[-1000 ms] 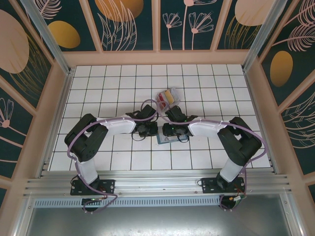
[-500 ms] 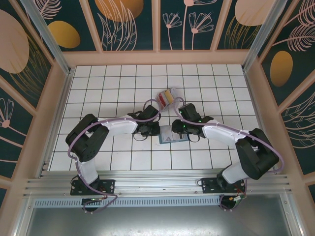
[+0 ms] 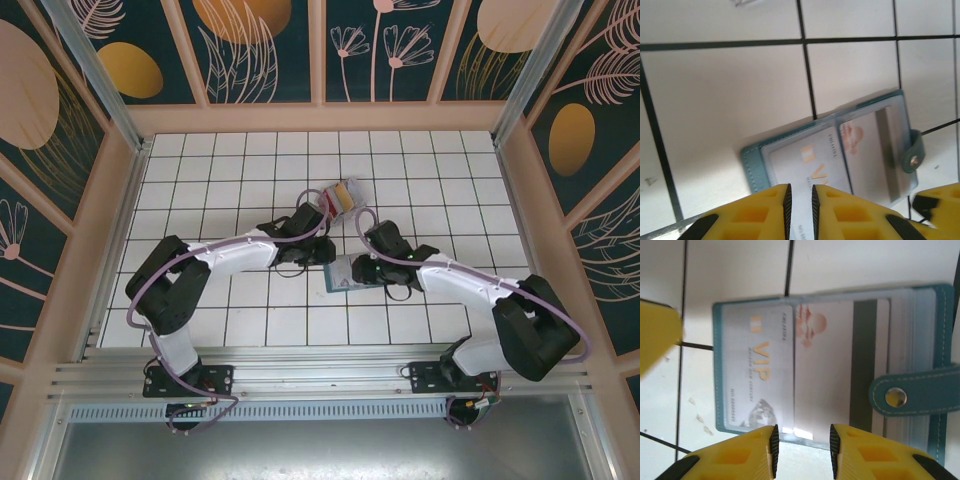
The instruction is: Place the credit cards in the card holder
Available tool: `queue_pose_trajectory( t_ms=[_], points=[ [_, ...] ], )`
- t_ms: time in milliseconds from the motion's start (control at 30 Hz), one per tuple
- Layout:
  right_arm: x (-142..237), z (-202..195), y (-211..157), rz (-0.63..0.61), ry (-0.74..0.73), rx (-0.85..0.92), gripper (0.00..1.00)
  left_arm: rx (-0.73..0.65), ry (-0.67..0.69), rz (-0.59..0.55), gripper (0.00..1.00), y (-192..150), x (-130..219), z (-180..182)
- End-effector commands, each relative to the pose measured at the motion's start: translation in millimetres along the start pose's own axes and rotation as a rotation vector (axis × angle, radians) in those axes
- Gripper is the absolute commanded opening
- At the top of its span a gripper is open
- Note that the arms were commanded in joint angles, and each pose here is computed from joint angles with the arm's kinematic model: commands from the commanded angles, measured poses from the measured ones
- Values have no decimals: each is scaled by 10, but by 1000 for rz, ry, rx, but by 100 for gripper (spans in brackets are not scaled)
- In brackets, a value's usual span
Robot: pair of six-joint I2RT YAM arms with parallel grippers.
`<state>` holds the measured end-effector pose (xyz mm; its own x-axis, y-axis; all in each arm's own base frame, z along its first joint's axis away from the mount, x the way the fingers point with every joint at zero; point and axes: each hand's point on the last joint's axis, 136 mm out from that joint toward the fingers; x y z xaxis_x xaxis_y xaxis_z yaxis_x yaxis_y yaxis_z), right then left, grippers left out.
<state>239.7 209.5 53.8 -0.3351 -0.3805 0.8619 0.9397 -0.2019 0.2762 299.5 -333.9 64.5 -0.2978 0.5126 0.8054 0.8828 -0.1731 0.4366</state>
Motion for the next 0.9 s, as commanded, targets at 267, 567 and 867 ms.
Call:
queue_pose_trajectory(
  t_ms=[267, 567, 867],
  points=[
    [-44, -282, 114, -43, -27, -117, 35, -29, -100, 59, 16, -103, -212, -449],
    [-115, -494, 174, -39, -36, -158, 35, -38, -99, 103, 16, -180, -418, -498],
    [-150, -365, 141, -13, 18, -150, 35, -26, -54, 153, 14, -412, -608, -293]
  ],
)
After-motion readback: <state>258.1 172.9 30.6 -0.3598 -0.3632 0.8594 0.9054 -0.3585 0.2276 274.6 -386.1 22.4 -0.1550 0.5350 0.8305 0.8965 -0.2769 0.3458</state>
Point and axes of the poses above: each hand's point on the last joint's axis, 136 mm out from that joint toward the fingers, its own x axis back along the fingers, its own z axis along the line the jaws close on, y = z × x, and after that the axes turned 14 degrees about -x, right-handed
